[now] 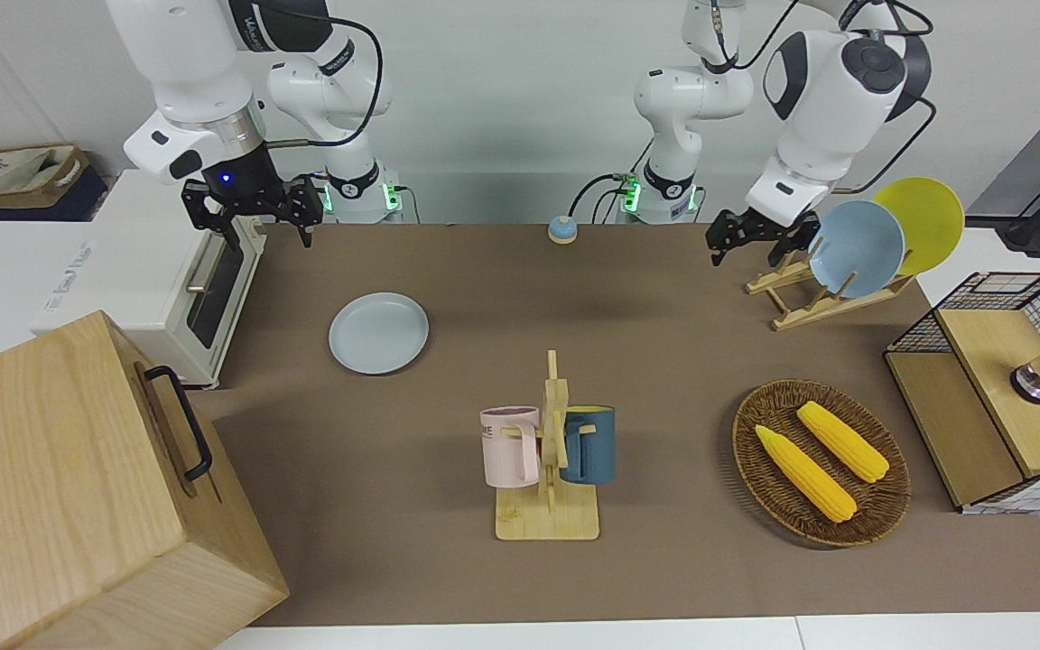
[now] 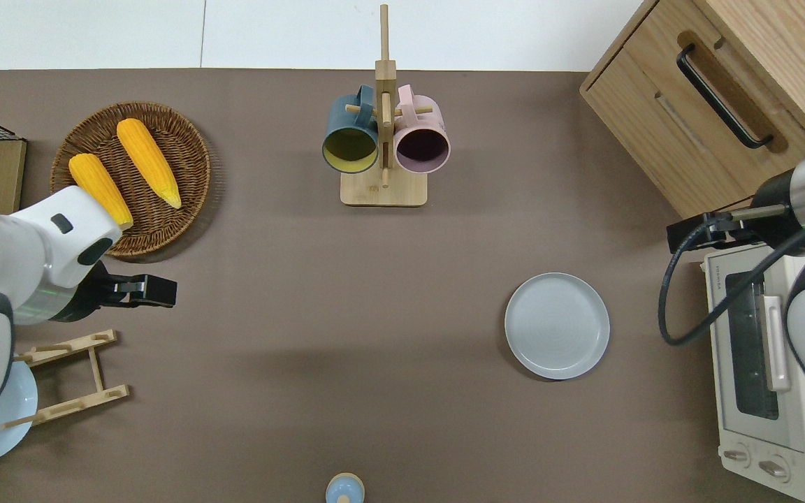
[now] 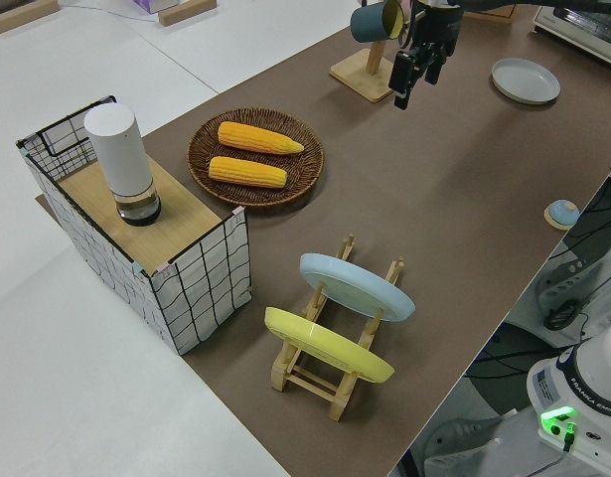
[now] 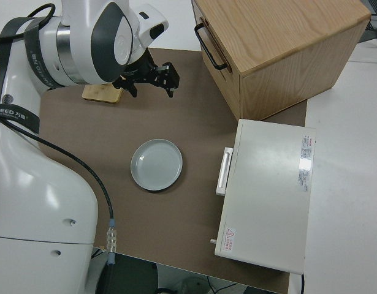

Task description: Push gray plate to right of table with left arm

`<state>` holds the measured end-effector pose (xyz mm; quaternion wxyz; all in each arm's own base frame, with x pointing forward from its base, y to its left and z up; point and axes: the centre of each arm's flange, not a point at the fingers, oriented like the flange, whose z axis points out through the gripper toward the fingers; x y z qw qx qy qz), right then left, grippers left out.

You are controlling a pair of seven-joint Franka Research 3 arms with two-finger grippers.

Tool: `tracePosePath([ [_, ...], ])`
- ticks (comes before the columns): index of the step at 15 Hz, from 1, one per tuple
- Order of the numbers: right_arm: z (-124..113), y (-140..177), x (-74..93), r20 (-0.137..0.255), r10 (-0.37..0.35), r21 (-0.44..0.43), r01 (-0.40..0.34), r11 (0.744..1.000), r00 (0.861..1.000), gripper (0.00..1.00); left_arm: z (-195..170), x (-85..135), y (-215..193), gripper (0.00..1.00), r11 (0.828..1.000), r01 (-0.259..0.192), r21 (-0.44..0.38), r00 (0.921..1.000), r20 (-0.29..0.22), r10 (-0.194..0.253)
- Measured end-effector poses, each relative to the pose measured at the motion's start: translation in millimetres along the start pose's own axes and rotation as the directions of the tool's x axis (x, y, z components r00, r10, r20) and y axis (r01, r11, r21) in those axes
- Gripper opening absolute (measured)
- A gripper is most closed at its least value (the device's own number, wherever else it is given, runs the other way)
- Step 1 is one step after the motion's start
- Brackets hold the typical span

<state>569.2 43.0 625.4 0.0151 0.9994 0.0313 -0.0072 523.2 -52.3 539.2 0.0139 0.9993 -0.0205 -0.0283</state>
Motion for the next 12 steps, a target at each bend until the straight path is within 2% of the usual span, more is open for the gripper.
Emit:
tracePosePath([
  [2, 0, 0, 0.0, 0.0, 0.0, 0.0, 0.0, 1.0, 1.0, 0.99, -10, -4, -21, 1.0, 1.0, -0.013, 0.018, 0.9998, -0.012, 0.013],
  [4, 0, 0, 0.0, 0.0, 0.0, 0.0, 0.0, 1.0, 1.0, 0.99, -23, -5, -33, 1.0, 1.0, -0.003, 0.019, 0.9995, -0.03, 0.003],
  [9, 0, 0, 0.0, 0.0, 0.0, 0.0, 0.0, 1.0, 1.0, 0.99, -44, -4, -41, 1.0, 1.0, 0.011, 0.02, 0.9978, -0.066, -0.01],
  [12, 0, 0, 0.0, 0.0, 0.0, 0.0, 0.0, 1.0, 1.0, 0.99, -46, -4, -41, 1.0, 1.0, 0.011, 0.021, 0.9976, -0.069, -0.01],
])
